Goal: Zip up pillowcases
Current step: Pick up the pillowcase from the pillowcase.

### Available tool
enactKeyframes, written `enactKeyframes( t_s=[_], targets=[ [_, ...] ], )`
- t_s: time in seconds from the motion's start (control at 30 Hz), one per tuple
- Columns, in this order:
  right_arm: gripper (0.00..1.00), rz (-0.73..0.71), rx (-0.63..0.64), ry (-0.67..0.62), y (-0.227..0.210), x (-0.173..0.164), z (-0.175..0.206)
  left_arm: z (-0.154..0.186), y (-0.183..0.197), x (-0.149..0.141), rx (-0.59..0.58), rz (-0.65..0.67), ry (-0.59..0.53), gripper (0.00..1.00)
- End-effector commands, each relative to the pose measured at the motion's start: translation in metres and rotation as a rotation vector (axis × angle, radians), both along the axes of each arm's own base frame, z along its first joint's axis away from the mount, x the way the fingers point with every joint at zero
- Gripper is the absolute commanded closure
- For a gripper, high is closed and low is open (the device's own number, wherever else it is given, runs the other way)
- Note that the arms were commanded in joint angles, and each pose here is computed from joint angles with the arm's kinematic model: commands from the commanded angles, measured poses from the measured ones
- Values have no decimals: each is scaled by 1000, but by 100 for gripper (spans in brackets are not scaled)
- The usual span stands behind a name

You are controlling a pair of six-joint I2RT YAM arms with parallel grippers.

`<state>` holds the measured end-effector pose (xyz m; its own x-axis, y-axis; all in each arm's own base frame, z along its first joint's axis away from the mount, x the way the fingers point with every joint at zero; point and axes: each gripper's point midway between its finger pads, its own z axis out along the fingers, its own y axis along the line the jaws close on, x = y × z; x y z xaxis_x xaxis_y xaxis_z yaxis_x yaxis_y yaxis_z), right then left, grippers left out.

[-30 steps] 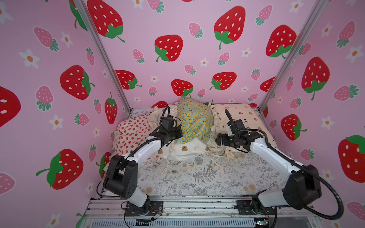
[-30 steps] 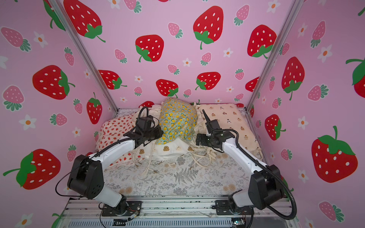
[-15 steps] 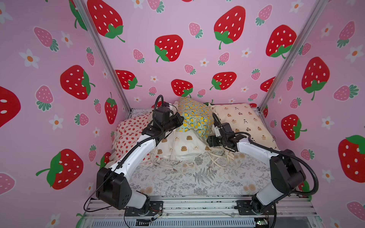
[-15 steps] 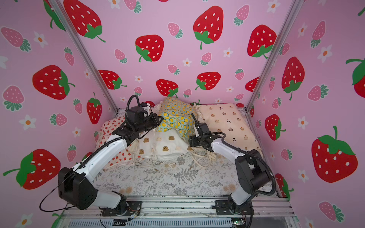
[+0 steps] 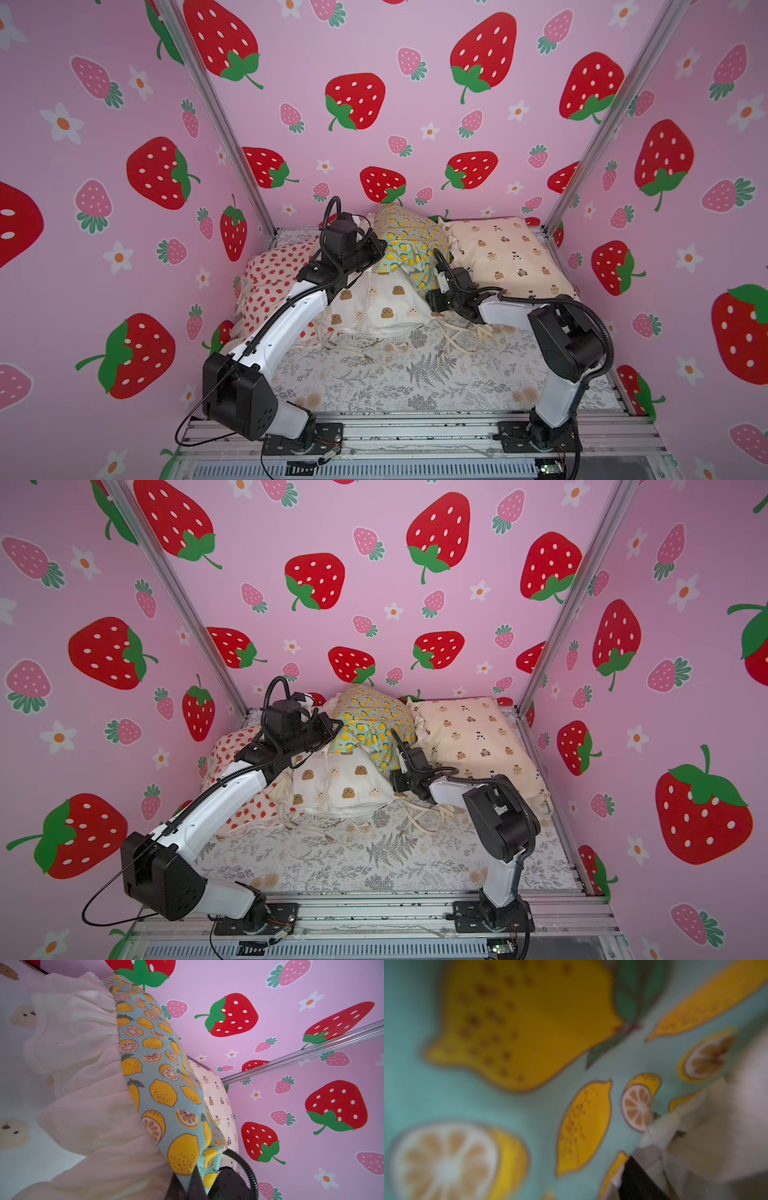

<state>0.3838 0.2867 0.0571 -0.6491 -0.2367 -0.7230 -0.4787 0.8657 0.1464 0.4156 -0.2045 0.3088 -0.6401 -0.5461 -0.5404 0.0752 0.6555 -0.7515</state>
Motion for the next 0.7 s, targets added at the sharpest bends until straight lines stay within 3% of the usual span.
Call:
enactKeyframes(
  t_s=[0.0, 0.13, 0.27, 0.5, 0.67],
  targets=[
    [53, -50, 9, -126, 1, 22, 32, 47, 9, -2, -28, 41, -101, 100],
    [71, -70, -14, -179, -10, 20, 58, 55, 21, -3, -18, 69, -119, 100],
    [82, -89, -11, -243, -24, 14, 95, 66, 36, 1, -3, 97, -135, 100],
    [88, -141, 23, -305, -66, 7, 183, 81, 72, 15, -30, 166, -148, 100],
    [91, -162, 2, -371, -93, 18, 263, 93, 85, 4, -44, 169, -169, 100]
  ],
)
